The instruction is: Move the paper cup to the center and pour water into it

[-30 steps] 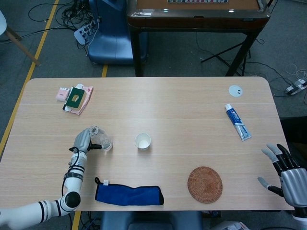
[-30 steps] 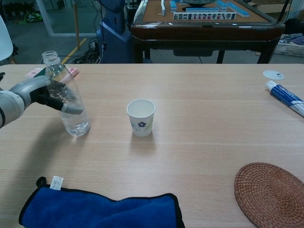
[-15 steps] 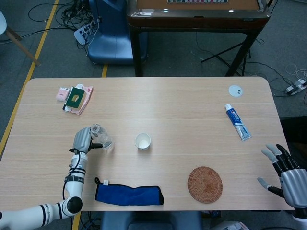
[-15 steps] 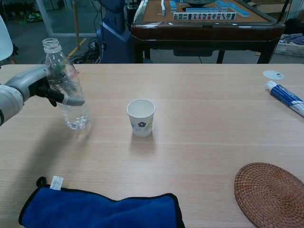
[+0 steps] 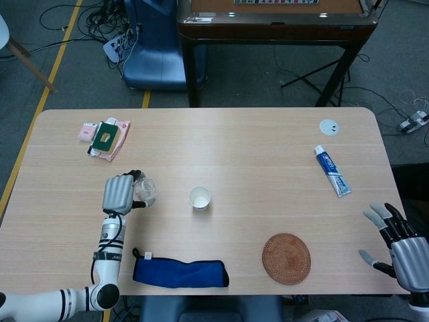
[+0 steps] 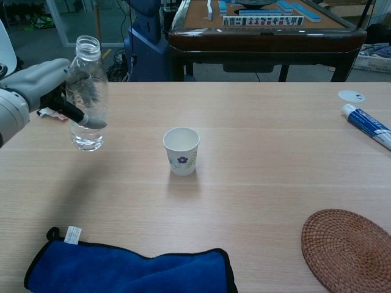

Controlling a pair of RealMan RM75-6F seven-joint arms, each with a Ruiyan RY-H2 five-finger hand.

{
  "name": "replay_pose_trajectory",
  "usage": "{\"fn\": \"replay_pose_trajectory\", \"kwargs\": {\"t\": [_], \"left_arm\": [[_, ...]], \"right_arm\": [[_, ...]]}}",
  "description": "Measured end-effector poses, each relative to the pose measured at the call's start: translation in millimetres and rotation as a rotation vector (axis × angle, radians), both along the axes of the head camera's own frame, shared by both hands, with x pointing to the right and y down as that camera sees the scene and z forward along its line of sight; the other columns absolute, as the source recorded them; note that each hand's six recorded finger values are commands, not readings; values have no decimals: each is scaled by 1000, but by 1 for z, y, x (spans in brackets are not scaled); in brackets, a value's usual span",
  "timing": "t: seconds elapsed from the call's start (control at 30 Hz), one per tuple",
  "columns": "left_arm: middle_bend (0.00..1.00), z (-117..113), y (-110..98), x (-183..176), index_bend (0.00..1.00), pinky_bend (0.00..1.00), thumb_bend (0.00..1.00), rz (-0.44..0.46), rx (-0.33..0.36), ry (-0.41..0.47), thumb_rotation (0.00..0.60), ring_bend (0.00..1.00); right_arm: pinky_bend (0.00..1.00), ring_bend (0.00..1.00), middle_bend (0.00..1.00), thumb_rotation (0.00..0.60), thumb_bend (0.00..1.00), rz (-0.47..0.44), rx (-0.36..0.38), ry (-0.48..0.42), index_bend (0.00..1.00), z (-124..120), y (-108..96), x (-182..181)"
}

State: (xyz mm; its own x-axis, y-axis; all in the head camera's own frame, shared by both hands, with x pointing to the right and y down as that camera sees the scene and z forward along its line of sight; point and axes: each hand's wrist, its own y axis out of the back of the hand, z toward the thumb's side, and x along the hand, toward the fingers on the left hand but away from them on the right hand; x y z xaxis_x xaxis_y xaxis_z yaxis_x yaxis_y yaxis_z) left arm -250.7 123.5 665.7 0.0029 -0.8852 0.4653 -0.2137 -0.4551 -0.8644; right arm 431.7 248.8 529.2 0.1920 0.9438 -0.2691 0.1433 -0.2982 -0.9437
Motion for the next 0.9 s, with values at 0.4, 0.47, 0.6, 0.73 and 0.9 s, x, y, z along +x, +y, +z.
{"fn": "replay_pose_trajectory", "kwargs": {"t": [0.4, 0.47, 0.6, 0.73, 0.9], "left_arm": [[653, -13, -8, 11, 634, 514, 47, 119, 25, -257, 600, 506], [653, -12, -9, 13, 630, 514, 46, 138, 20, -291, 600, 506], [653, -11, -9, 15, 631, 516, 46, 181, 18, -361, 600, 506], [656, -10, -10, 20, 635, 518, 47, 207, 19, -417, 600, 508], [657, -10, -11, 23, 636, 520, 46, 215, 16, -454, 600, 508]], "right_arm": [[294, 64, 151, 600, 0, 2, -16, -2, 210, 2, 0, 1], [294, 64, 151, 600, 0, 3, -21, -6, 210, 3, 0, 1], [294, 64, 151, 600, 0, 2, -32, -9, 210, 4, -1, 1], [294, 64, 151, 600, 0, 8, -34, -8, 210, 5, -2, 2], [294, 64, 151, 600, 0, 11, -38, -10, 210, 5, -2, 3]]}}
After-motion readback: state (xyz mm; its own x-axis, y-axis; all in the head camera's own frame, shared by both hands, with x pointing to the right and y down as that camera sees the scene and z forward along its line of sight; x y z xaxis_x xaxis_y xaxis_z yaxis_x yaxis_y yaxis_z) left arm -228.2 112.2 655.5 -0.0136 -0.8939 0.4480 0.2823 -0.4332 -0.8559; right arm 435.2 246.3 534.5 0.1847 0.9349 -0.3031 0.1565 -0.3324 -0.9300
